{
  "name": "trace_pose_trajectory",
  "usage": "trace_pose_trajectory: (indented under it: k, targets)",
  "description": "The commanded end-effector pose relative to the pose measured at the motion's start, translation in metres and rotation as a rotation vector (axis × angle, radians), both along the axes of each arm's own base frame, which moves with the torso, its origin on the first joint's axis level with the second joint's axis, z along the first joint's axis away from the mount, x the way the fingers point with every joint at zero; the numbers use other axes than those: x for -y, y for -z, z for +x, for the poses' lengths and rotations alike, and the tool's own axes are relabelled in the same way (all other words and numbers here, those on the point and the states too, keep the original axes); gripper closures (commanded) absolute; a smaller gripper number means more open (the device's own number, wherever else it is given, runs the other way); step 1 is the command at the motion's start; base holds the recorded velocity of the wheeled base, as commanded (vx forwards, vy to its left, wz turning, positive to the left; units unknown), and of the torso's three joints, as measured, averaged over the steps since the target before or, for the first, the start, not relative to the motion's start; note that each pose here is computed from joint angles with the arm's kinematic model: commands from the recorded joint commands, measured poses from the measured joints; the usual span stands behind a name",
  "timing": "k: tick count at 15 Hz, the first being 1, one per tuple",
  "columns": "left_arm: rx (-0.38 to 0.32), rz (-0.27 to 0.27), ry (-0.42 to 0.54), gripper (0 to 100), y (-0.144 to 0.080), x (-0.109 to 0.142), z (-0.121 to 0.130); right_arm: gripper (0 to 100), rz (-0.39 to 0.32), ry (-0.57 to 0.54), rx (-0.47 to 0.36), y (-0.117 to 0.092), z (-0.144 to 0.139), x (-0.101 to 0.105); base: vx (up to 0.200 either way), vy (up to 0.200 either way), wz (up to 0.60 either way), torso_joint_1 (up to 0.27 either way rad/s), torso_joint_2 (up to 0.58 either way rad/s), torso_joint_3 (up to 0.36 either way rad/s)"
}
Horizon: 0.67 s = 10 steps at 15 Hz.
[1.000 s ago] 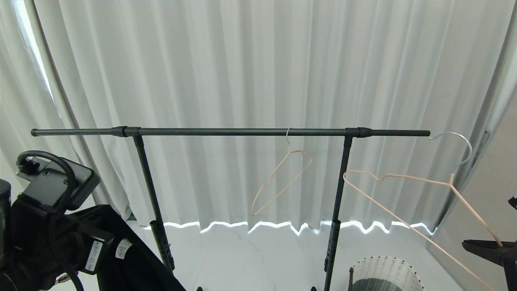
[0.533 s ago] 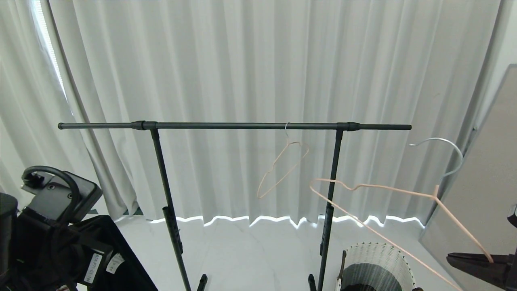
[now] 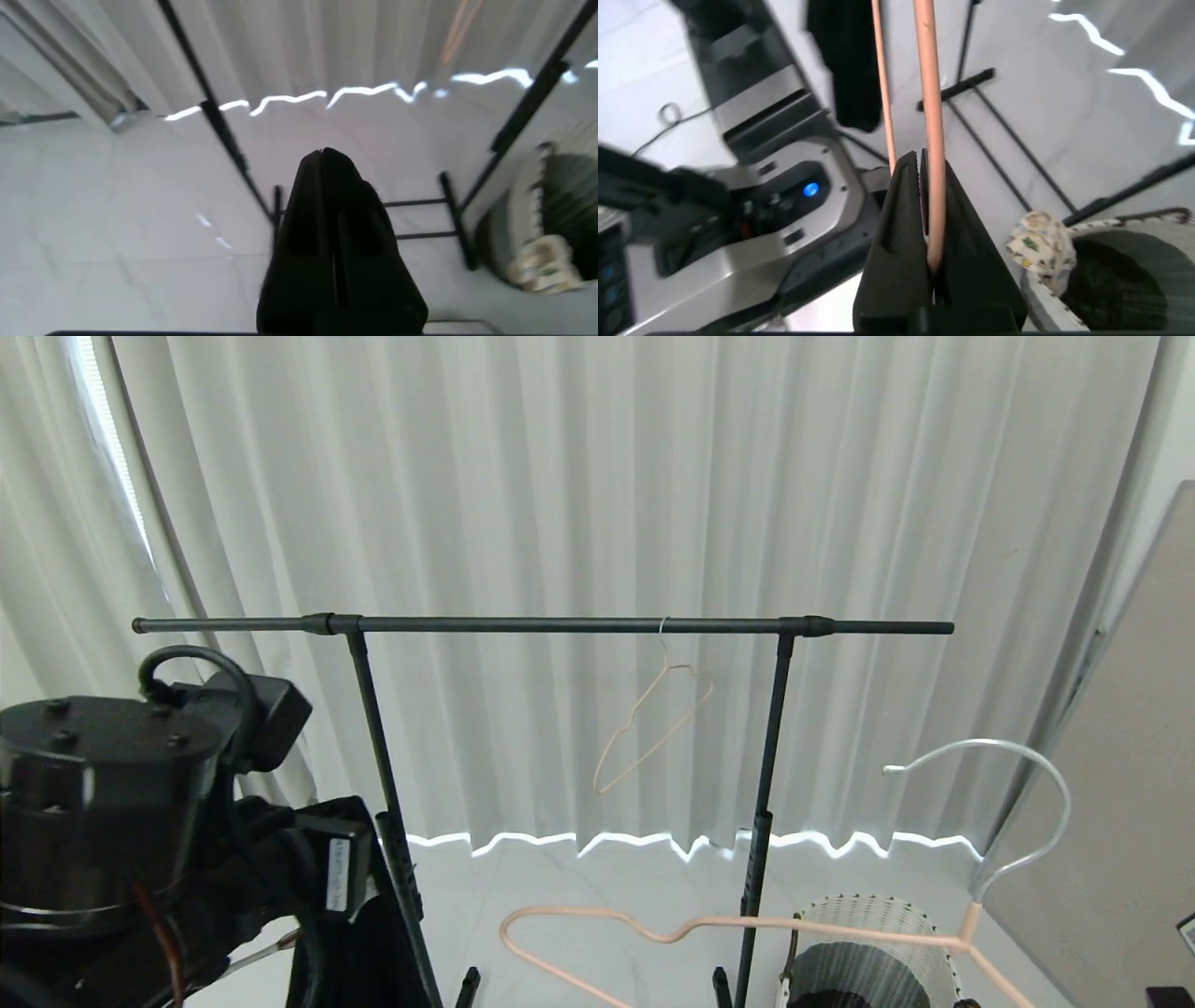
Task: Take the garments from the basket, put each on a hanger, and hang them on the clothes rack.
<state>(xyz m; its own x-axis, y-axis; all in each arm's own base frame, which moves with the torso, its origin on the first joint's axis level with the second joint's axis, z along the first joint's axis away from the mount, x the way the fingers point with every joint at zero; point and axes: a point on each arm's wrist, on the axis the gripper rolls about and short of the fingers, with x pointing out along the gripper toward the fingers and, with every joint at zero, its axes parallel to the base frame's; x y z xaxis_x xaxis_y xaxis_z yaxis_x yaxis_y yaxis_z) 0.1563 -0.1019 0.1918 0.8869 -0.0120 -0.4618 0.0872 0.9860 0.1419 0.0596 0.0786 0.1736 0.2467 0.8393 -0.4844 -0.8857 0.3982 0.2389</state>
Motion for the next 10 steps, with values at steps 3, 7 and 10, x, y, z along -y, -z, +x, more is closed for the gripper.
trace_pose_trajectory:
  k: [3, 7, 10]
  targets:
    - [-0.05, -0.073, 0.044, 100, 0.004, 0.053, 0.028, 100, -0.031, -0.027, -0.029, 0.004, 0.007, -0.012, 0.0, 0.0, 0.0, 0.0, 0.0, 0.0]
    - [-0.062, -0.037, 0.077, 100, 0.01, 0.062, 0.021, 100, -0.075, 0.06, -0.045, 0.011, 0.022, -0.027, 0.0, 0.0, 0.0, 0.0, 0.0, 0.0]
    - [-0.067, -0.002, 0.079, 100, 0.017, 0.072, 0.02, 100, -0.051, 0.055, -0.035, 0.011, 0.03, -0.039, 0.0, 0.0, 0.0, 0.0, 0.0, 0.0]
